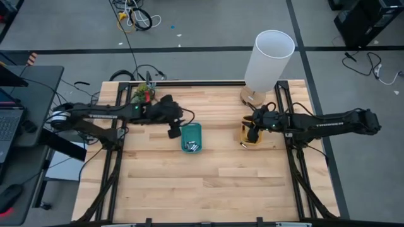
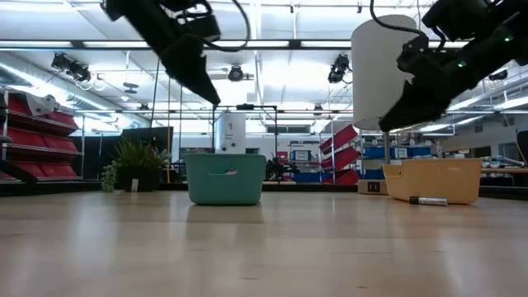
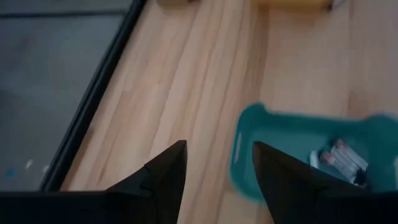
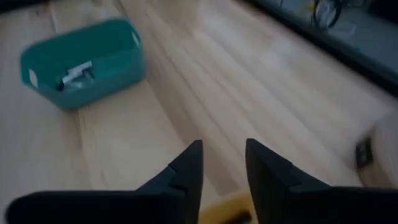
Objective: Sort batteries
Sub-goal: Put the silver battery into the blue bin
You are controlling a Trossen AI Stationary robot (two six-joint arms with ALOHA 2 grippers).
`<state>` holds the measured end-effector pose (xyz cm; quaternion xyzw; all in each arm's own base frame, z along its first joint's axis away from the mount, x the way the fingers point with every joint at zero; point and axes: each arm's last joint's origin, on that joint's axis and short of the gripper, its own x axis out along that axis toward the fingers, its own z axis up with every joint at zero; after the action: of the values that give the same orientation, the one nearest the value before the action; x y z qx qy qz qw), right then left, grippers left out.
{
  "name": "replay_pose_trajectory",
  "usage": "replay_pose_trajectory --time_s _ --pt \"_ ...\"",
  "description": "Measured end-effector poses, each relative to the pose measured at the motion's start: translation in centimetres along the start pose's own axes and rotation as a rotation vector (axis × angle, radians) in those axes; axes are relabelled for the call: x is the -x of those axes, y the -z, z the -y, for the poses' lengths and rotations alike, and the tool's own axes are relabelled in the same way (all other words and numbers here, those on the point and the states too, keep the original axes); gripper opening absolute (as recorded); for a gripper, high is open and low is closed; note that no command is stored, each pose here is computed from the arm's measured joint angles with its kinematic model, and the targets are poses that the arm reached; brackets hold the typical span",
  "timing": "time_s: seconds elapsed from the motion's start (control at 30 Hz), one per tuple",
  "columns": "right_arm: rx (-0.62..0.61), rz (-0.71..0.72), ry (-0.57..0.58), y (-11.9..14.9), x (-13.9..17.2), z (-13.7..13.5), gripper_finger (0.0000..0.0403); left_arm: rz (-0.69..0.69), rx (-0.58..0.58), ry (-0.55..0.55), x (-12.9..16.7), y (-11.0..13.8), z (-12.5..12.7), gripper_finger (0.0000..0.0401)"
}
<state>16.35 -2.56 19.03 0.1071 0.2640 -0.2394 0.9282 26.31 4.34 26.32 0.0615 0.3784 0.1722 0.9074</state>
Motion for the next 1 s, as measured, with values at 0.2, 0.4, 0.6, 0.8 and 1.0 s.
replay_pose_trajectory --time_s 0.2,0.4,0.6,0.8,1.0 --pt "-0.027 -0.133 0.014 0.2 1.2 0.3 0.0034 0.105 0.101 0.006 0.5 3.4 0.6 0.0197" --pt "-0.071 -0.18 0.047 0.4 2.1 0.4 0.0014 0.166 0.172 -0.003 -0.5 5.7 1.1 0.0197" --pt "-0.066 -0.188 -0.22 0.0 2.2 -1.1 0.0013 0.211 0.208 -0.006 -1.1 6.4 1.4 0.0197" --pt "-0.042 -0.176 -0.37 0.1 2.2 -3.7 0.0001 0.297 0.205 -0.017 -0.9 5.6 1.2 0.0197" --pt "-0.065 -0.274 -0.332 2.4 2.2 -6.5 0.0001 0.415 0.183 -0.027 -1.0 6.0 1.3 0.0197"
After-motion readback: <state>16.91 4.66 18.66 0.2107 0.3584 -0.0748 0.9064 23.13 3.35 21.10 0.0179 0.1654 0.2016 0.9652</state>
